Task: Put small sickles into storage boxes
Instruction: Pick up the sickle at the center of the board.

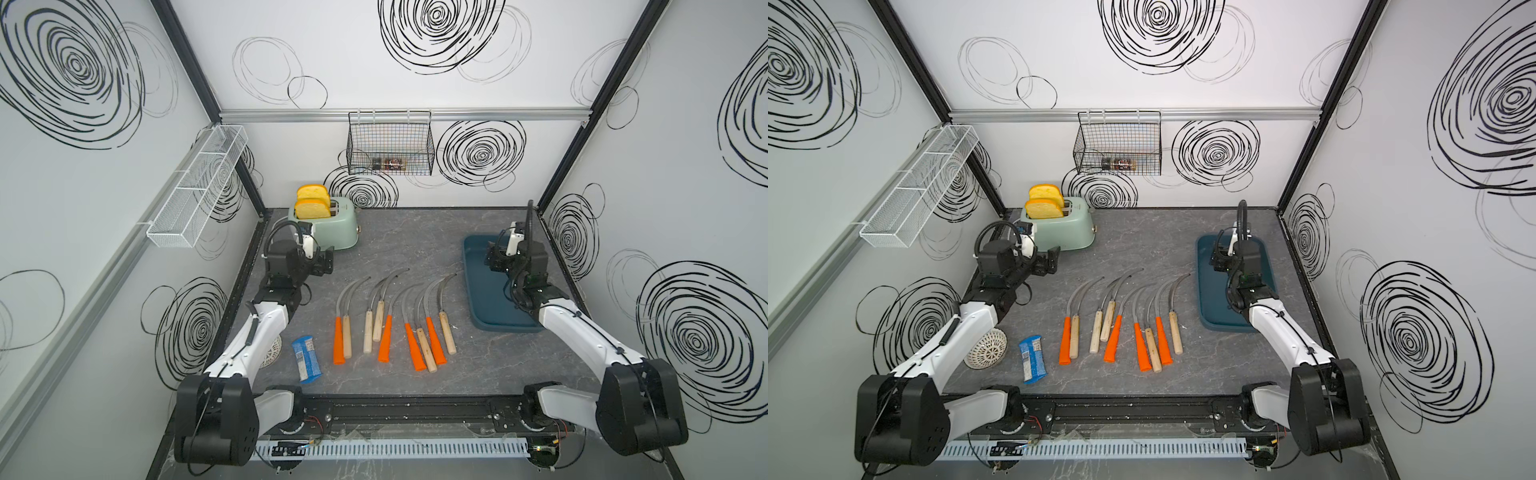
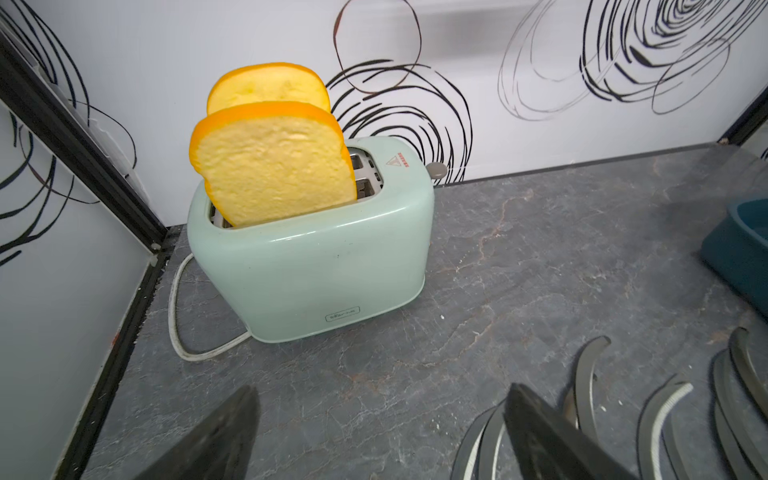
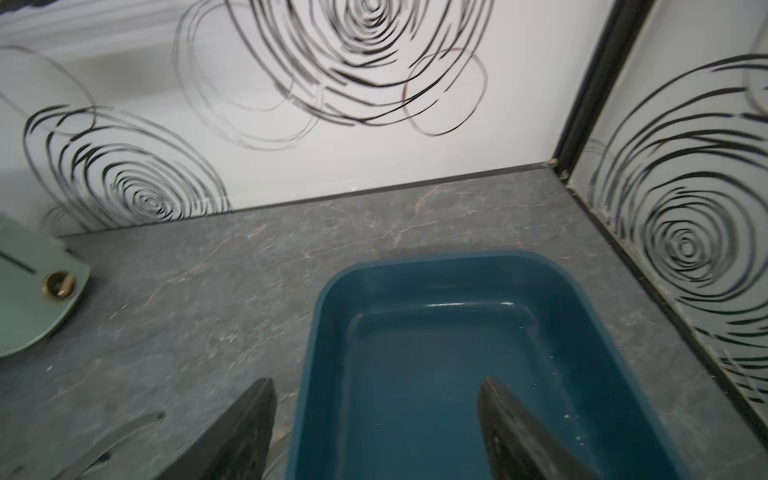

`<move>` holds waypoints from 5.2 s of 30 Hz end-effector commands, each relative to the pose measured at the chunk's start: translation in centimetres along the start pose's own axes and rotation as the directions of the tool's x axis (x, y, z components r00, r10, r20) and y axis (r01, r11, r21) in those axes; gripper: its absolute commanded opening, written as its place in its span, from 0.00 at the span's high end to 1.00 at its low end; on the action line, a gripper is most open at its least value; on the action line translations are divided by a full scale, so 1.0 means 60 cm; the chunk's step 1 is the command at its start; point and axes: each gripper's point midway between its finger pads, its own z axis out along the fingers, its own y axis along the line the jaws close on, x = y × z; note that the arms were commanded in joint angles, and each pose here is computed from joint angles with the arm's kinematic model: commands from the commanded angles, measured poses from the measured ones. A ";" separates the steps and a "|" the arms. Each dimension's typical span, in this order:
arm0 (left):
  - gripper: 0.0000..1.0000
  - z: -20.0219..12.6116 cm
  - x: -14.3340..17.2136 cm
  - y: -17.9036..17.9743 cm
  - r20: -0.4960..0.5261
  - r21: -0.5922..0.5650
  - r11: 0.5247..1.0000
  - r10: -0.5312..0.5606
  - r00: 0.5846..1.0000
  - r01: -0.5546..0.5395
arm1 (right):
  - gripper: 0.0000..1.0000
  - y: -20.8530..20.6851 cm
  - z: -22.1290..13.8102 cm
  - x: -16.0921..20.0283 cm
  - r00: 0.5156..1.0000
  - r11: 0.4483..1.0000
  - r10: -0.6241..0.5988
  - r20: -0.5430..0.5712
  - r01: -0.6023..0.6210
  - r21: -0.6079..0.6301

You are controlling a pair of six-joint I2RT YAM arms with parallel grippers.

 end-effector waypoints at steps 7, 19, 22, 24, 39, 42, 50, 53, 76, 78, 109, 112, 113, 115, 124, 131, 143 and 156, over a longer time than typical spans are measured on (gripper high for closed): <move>0.04 -0.050 -0.013 -0.011 -0.155 0.025 0.993 0.121 0.980 -0.119 | 0.27 0.151 -0.083 0.068 0.956 0.968 -0.104 -0.273 0.035 -0.248; 0.04 -0.020 -0.042 -0.036 -0.237 0.094 0.994 0.067 0.969 -0.046 | 0.35 0.242 -0.163 0.194 0.818 0.932 -0.169 -0.549 -0.049 -0.359; 0.04 -0.014 -0.051 -0.042 -0.241 0.100 0.993 0.089 0.966 -0.066 | 0.35 0.246 -0.172 0.220 0.794 0.937 -0.186 -0.578 -0.034 -0.348; 0.04 -0.012 -0.052 -0.048 -0.249 0.115 0.990 0.103 0.963 -0.077 | 0.36 0.240 -0.173 0.243 0.766 0.944 -0.184 -0.616 -0.038 -0.329; 0.04 0.006 -0.046 -0.071 -0.275 0.152 0.986 0.115 0.955 -0.075 | 0.46 0.193 -0.159 0.363 0.612 0.989 -0.116 -0.783 0.000 -0.146; 0.04 0.005 -0.045 -0.073 -0.278 0.159 0.984 0.126 0.952 -0.084 | 0.46 0.184 -0.156 0.369 0.607 0.991 -0.118 -0.786 0.025 -0.129; 0.04 -0.009 -0.046 -0.094 -0.281 0.235 0.968 0.156 0.947 -0.090 | 0.46 0.172 -0.149 0.405 0.552 0.991 -0.135 -0.823 0.065 -0.119; 0.04 -0.011 -0.050 -0.101 -0.277 0.253 0.962 0.170 0.946 -0.099 | 0.46 0.173 -0.147 0.406 0.559 0.991 -0.134 -0.819 0.063 -0.119; 0.04 -0.012 -0.040 -0.114 -0.287 0.276 0.953 0.206 0.935 -0.125 | 0.47 0.168 -0.127 0.421 0.540 0.986 -0.163 -0.826 0.120 -0.116; 0.04 -0.012 -0.040 -0.113 -0.287 0.274 0.954 0.203 0.936 -0.123 | 0.47 0.167 -0.127 0.421 0.542 0.986 -0.163 -0.825 0.123 -0.114; 0.04 -0.029 -0.040 -0.122 -0.275 0.282 0.949 0.220 0.936 -0.140 | 0.53 0.170 -0.102 0.422 0.567 0.979 -0.191 -0.801 0.165 -0.116; 0.04 -0.030 -0.038 -0.124 -0.276 0.284 0.948 0.223 0.935 -0.142 | 0.53 0.168 -0.101 0.424 0.569 0.979 -0.191 -0.800 0.168 -0.114; 0.04 -0.030 -0.037 -0.126 -0.276 0.286 0.947 0.225 0.934 -0.144 | 0.53 0.167 -0.100 0.425 0.570 0.979 -0.192 -0.799 0.171 -0.113; 0.04 -0.032 -0.036 -0.128 -0.275 0.289 0.946 0.227 0.934 -0.146 | 0.53 0.166 -0.099 0.425 0.570 0.978 -0.194 -0.798 0.175 -0.112; 0.04 -0.032 -0.025 -0.132 -0.282 0.294 0.944 0.238 0.930 -0.153 | 0.53 0.164 -0.091 0.431 0.572 0.975 -0.200 -0.796 0.194 -0.105; 0.04 -0.027 -0.024 -0.136 -0.284 0.296 0.943 0.240 0.928 -0.153 | 0.55 0.166 -0.083 0.433 0.564 0.972 -0.211 -0.798 0.210 -0.108; 0.04 -0.021 -0.019 -0.138 -0.287 0.297 0.940 0.257 0.923 -0.170 | 0.64 0.168 -0.078 0.447 0.548 0.969 -0.216 -0.808 0.221 -0.109; 0.04 -0.022 -0.017 -0.138 -0.288 0.296 0.939 0.262 0.921 -0.174 | 0.70 0.157 -0.077 0.453 0.546 0.966 -0.211 -0.811 0.243 -0.087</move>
